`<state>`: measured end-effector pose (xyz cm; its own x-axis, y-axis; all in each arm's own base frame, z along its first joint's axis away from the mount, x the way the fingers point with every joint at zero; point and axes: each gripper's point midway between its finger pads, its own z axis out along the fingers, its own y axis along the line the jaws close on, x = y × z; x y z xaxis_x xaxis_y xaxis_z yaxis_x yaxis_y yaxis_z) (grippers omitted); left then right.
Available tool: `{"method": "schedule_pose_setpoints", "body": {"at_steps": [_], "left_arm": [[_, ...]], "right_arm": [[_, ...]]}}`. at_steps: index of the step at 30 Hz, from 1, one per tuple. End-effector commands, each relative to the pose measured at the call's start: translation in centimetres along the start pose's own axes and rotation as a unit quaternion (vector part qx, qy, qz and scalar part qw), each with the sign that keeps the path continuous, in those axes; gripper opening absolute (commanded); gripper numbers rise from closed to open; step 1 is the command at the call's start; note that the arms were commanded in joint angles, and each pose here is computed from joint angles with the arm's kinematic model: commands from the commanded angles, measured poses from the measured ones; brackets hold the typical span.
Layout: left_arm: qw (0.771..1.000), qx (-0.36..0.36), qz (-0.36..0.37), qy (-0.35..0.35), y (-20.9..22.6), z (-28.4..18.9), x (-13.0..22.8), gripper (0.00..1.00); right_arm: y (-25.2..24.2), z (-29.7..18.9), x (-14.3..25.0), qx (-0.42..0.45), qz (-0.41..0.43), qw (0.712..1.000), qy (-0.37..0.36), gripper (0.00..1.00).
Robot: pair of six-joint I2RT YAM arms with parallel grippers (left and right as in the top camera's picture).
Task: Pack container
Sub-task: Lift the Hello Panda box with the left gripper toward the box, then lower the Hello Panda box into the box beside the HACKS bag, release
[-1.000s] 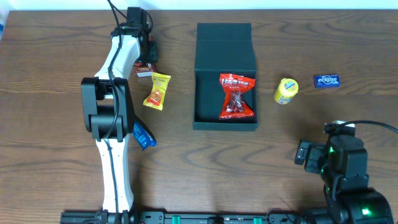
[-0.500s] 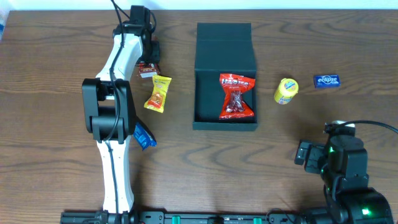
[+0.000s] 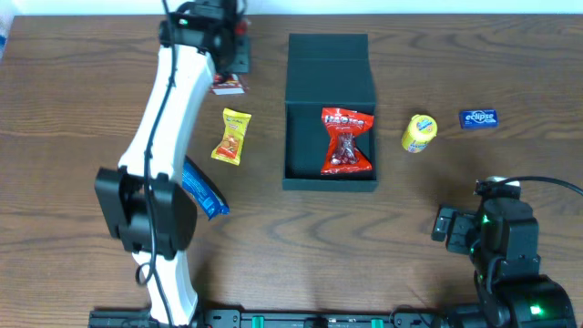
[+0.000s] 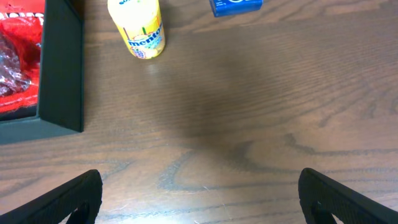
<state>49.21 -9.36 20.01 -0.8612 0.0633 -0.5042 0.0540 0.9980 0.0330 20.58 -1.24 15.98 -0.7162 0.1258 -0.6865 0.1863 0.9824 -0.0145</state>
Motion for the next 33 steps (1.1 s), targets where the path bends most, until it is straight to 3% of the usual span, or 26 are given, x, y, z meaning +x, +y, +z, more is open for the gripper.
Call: {"method": "schedule_pose_setpoints", "body": {"at_steps": [1,6,13,22,26,29,33], "left_arm": [[1.0,-0.014,-0.007,-0.024,-1.6,-3.8,-0.1,0.38],[1.0,0.011,-0.006,-0.001,-6.6,-7.9,3.2,0.37],[0.999,0.027,0.012,0.033,-12.0,-9.3,7.2,0.38],[0.999,0.013,0.004,0.05,-14.8,-4.7,11.2,0.41],[0.999,0.013,-0.007,0.043,-14.4,-2.7,11.3,0.42],[0.999,0.018,-0.015,0.033,-14.3,-1.5,11.0,0.49],[0.999,0.023,-0.02,0.022,-14.4,0.1,11.0,0.46]], "right_arm": [[-0.2,0.0,-0.1,0.004,-0.001,1.0,-0.002,0.99],[-0.2,0.0,-0.1,0.004,-0.001,1.0,-0.002,0.99],[-0.2,0.0,-0.1,0.005,-0.001,1.0,-0.002,0.99],[-0.2,0.0,-0.1,0.004,-0.001,1.0,-0.002,0.99],[-0.2,0.0,-0.1,0.004,-0.001,1.0,-0.002,0.99],[-0.2,0.0,-0.1,0.004,-0.001,1.0,-0.002,0.99],[-0.2,0.0,-0.1,0.004,-0.001,1.0,-0.002,0.99]]}}
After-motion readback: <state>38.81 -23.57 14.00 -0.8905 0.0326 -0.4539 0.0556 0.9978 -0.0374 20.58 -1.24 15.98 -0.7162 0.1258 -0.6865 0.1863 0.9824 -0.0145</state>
